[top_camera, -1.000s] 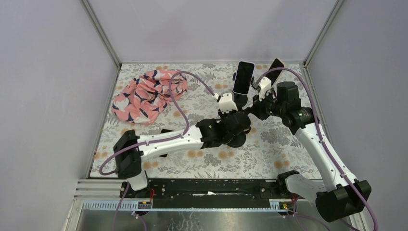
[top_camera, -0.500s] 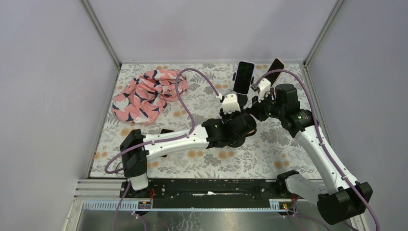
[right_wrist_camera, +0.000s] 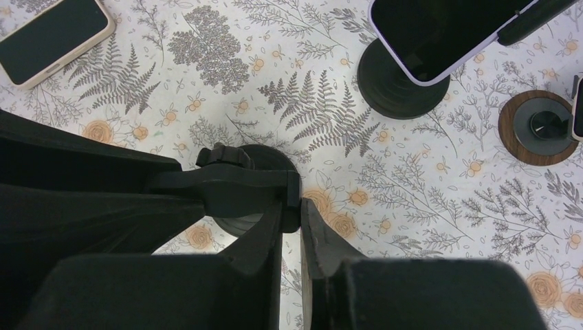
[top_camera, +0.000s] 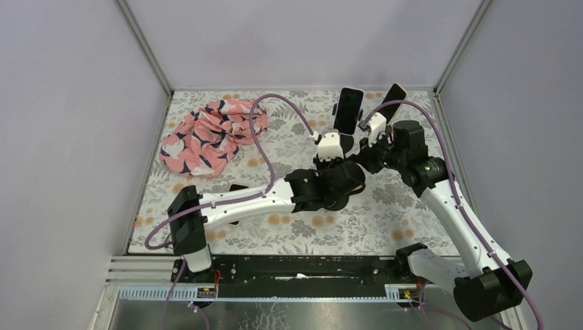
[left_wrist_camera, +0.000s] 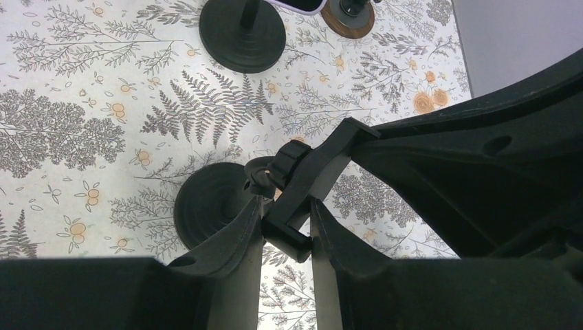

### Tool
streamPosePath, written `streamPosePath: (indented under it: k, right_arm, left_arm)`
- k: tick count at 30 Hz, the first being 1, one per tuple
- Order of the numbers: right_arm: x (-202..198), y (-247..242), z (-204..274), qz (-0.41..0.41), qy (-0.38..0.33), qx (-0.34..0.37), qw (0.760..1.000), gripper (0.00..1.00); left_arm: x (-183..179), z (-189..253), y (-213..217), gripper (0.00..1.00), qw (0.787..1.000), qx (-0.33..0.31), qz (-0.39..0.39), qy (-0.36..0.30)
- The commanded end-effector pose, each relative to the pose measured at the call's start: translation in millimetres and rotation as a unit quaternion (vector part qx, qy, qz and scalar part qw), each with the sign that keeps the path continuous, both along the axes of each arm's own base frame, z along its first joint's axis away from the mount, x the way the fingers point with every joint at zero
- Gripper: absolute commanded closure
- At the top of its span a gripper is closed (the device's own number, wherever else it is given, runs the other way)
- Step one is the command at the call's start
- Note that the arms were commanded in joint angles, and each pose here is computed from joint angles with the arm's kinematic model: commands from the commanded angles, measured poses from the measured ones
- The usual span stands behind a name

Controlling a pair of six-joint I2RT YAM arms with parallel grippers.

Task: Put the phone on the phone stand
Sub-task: Adjust the phone stand at the center of the board.

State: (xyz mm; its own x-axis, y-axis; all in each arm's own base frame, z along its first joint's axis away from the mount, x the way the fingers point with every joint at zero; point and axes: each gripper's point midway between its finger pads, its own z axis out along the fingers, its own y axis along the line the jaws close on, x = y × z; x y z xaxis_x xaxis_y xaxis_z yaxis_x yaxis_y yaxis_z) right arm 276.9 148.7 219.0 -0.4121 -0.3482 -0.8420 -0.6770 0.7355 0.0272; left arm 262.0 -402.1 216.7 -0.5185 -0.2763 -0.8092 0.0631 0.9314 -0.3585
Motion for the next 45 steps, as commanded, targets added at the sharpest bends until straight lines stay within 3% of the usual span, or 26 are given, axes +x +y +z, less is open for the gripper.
streamPosePath:
  k: [1,3,7,14,21,23,24,30,37,39,45]
  right_arm:
    - [-11,5,-2,0.015,0.013,0.007,1.000,0.95]
    - [-11,5,-1,0.017,0.013,0.009,1.000,0.89]
    - [-14,8,2,0.024,0.014,0.015,0.999,0.75]
    - [-15,11,12,0.041,0.009,0.018,0.999,0.35]
    - [-14,-6,48,0.029,-0.027,-0.007,0.999,0.17]
    - [-14,-12,55,0.020,-0.033,-0.017,0.999,0.03]
    - [-13,-15,57,0.013,-0.035,-0.020,0.999,0.01]
    - [-20,-6,43,0.051,0.024,-0.010,0.998,0.03]
    - [-37,13,1,0.108,0.107,0.005,0.988,0.27]
    - [-36,15,-6,0.109,0.114,0.003,0.987,0.32]
    - [-20,18,3,0.108,0.091,-0.001,0.990,0.33]
  left_arm:
    - [7,12,10,0.81,1.000,0.003,0.011,-0.023]
    - [6,12,10,0.88,1.000,0.002,0.008,-0.021]
    - [3,12,11,0.91,1.000,0.000,0.003,-0.017]
    - [1,13,15,0.92,1.000,0.001,-0.002,-0.016]
    - [0,15,14,0.92,1.000,0.002,-0.011,-0.018]
    - [0,15,14,0.92,1.000,0.002,-0.014,-0.018]
    - [-1,15,14,0.92,1.000,0.002,-0.016,-0.019]
    - [-3,21,15,0.92,0.999,-0.010,-0.031,-0.023]
    - [-5,15,20,0.92,0.999,-0.017,-0.040,-0.016]
    - [-5,16,20,0.92,0.999,-0.020,-0.043,-0.015]
    - [-6,14,18,0.92,0.998,-0.023,-0.054,-0.013]
